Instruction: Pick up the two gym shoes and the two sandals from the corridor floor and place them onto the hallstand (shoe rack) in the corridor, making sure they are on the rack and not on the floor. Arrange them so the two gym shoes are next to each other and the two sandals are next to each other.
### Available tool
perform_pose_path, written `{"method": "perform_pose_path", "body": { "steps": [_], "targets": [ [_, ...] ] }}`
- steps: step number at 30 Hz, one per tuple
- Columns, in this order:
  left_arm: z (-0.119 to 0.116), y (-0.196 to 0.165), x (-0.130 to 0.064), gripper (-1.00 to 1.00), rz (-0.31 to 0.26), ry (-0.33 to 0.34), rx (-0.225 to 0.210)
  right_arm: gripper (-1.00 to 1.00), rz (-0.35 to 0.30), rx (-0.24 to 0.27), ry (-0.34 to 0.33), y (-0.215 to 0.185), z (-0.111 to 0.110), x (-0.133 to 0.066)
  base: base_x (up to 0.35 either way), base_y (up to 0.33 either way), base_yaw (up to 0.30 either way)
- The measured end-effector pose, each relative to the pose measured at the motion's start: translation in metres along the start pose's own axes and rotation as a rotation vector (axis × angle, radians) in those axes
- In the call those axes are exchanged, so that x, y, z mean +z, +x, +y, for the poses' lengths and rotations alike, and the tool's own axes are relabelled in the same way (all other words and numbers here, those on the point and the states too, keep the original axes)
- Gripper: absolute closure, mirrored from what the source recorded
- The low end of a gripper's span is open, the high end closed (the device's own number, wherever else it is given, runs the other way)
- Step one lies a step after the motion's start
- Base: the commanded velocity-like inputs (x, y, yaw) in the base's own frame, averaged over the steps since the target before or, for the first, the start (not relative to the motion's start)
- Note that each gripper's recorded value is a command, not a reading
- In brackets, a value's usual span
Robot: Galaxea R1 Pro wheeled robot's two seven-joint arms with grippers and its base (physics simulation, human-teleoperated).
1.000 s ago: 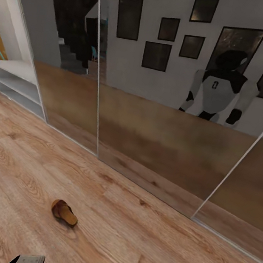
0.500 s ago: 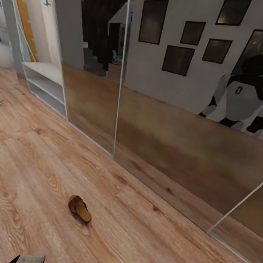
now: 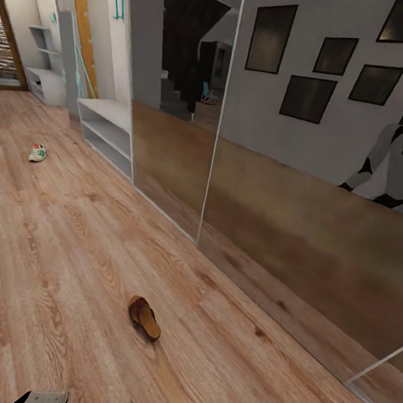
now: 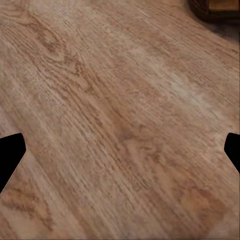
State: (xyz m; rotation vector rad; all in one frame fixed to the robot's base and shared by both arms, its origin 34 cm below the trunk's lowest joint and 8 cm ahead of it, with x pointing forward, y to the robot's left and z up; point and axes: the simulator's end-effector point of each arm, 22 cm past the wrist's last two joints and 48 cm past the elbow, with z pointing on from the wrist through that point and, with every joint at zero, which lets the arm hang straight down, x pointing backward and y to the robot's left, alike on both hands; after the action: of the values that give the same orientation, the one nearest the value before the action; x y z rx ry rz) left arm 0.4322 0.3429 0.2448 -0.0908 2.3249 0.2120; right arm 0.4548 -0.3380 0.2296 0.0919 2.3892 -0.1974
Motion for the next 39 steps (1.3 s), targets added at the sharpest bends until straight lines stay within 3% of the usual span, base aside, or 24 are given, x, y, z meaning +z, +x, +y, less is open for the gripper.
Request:
{"method": "perform_pose_path", "body": {
  "steps": [39],
  "targets": [
    [0.0008,-0.0008,0.0,-1.0,-0.002,-0.002,-0.001,-1.0,-0.001,-0.001,-0.001,-0.0005,0.0006,-0.0001,0.0,0.0,0.279]
  ]
}}
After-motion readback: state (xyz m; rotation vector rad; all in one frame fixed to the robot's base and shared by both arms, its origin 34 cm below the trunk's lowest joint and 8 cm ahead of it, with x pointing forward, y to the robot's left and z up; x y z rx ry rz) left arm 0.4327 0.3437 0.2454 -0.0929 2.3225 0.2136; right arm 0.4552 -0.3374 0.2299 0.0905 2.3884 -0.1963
